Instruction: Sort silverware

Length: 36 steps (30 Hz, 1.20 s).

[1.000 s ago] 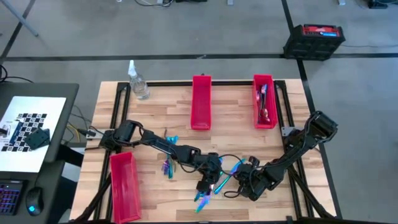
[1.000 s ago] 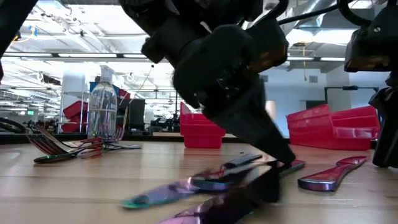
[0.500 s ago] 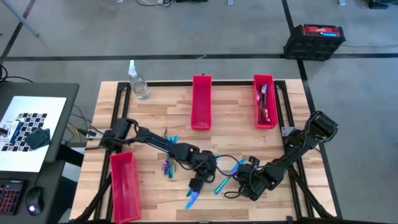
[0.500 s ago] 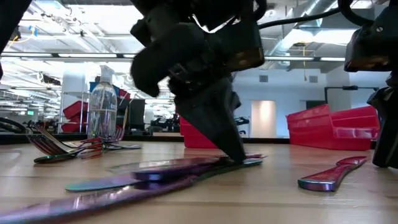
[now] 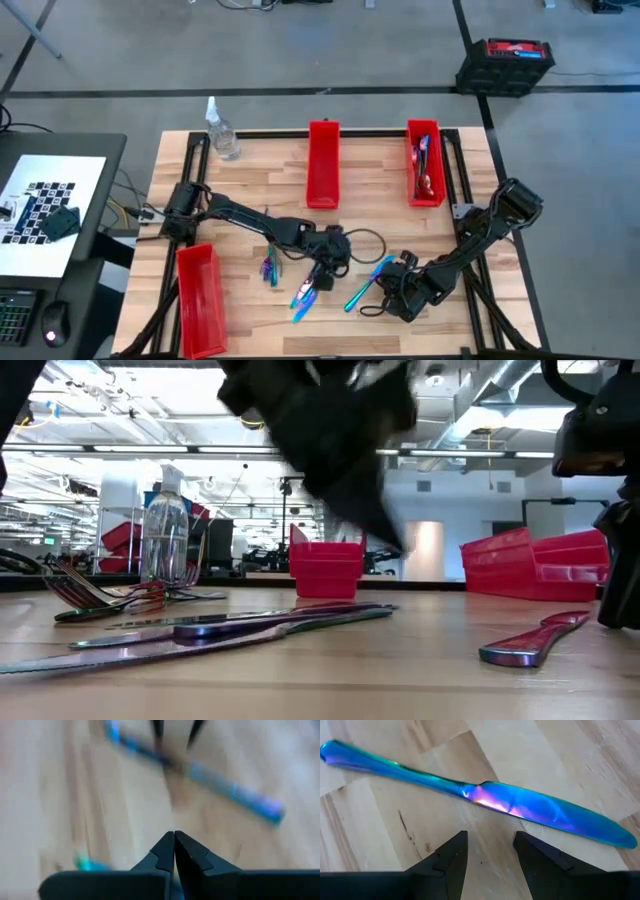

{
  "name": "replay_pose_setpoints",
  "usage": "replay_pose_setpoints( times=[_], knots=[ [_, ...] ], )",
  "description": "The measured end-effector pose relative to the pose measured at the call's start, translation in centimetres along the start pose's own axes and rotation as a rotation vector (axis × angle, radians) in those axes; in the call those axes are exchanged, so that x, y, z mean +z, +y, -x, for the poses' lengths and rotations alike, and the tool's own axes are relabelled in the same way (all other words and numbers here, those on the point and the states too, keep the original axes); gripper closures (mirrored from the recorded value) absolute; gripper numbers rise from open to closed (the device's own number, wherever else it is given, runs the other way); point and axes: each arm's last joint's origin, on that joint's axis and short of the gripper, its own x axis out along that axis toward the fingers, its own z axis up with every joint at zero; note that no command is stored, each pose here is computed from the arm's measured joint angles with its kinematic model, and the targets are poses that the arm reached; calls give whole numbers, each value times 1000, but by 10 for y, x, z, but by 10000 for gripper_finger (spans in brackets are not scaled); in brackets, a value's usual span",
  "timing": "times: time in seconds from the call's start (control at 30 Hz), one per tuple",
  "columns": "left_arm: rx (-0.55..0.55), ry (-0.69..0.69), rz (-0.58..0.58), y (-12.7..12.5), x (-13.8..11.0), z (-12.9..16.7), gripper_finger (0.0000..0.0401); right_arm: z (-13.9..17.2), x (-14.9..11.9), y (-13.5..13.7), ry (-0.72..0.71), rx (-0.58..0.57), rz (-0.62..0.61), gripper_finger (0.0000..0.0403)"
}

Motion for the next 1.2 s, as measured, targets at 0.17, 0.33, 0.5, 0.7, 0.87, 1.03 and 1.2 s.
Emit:
replay_pose_setpoints(
  times=[0.17, 0.33, 0.5, 0.7, 0.87, 1.03, 1.2],
  knots=[
    [-11, -68, 4, 3, -3, -20, 401, 2, 0, -2, 3, -15, -137, 243],
    [-36, -95, 29, 4, -15, -47, 401, 2, -2, -10, 9, -93, -238, 243],
    [-58, -111, 20, -1, -24, -65, 401, -2, 4, -13, 18, -113, -171, 243],
    [-72, -103, -24, -7, -26, -67, 401, -14, 13, -19, 31, -143, -48, 243],
    [-82, -105, -29, -12, -26, -67, 401, -23, 24, -21, 12, -133, 11, 243],
    [-80, -149, -19, -13, -22, -66, 401, -28, 34, -22, -26, -120, 38, 243],
    [-59, -179, -29, -14, -19, -66, 401, -34, 48, -21, -80, -83, 62, 243]
  ],
)
